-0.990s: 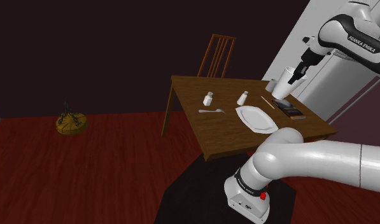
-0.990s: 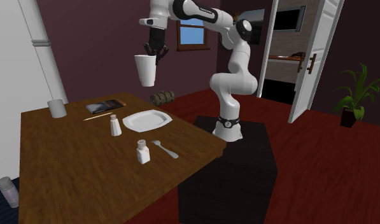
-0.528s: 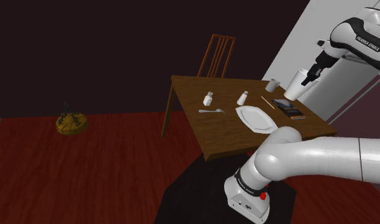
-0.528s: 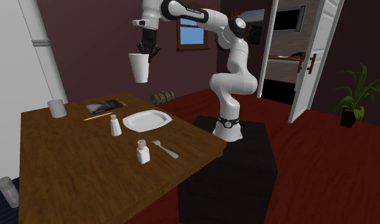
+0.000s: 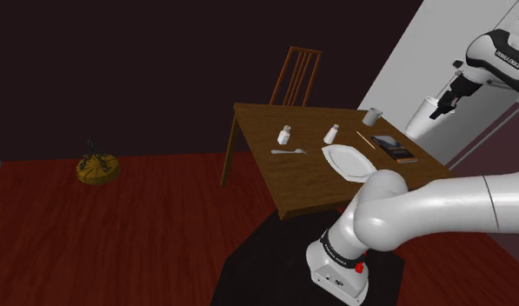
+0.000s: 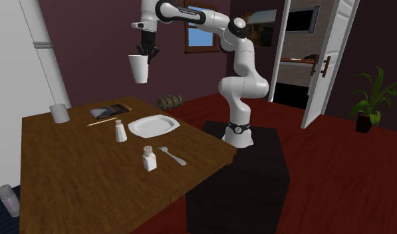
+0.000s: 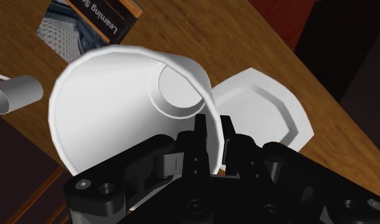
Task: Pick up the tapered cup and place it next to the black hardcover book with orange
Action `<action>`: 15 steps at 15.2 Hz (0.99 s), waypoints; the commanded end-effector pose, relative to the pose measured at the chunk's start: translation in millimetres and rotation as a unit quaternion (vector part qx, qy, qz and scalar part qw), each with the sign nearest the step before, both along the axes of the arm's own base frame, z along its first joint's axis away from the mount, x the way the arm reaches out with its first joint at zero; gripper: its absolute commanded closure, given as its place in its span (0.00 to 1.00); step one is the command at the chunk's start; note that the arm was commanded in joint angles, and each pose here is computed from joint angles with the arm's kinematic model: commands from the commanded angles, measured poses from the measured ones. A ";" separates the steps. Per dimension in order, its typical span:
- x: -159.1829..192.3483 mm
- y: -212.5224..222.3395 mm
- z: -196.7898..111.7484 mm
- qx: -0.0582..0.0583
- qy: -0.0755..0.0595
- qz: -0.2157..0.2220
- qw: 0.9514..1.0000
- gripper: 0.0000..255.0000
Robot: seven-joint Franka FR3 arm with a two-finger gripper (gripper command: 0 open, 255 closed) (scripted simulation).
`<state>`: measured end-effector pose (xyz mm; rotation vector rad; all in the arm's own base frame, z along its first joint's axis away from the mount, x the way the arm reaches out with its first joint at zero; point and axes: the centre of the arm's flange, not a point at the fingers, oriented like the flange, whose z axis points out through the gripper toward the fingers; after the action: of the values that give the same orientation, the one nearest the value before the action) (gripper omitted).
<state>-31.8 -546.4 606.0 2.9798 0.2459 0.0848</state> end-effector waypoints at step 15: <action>-50.6 -63.4 -53.9 0.000 0.000 0.000 1.000 1.00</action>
<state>-81.6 -610.4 556.7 2.9799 0.2470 0.0829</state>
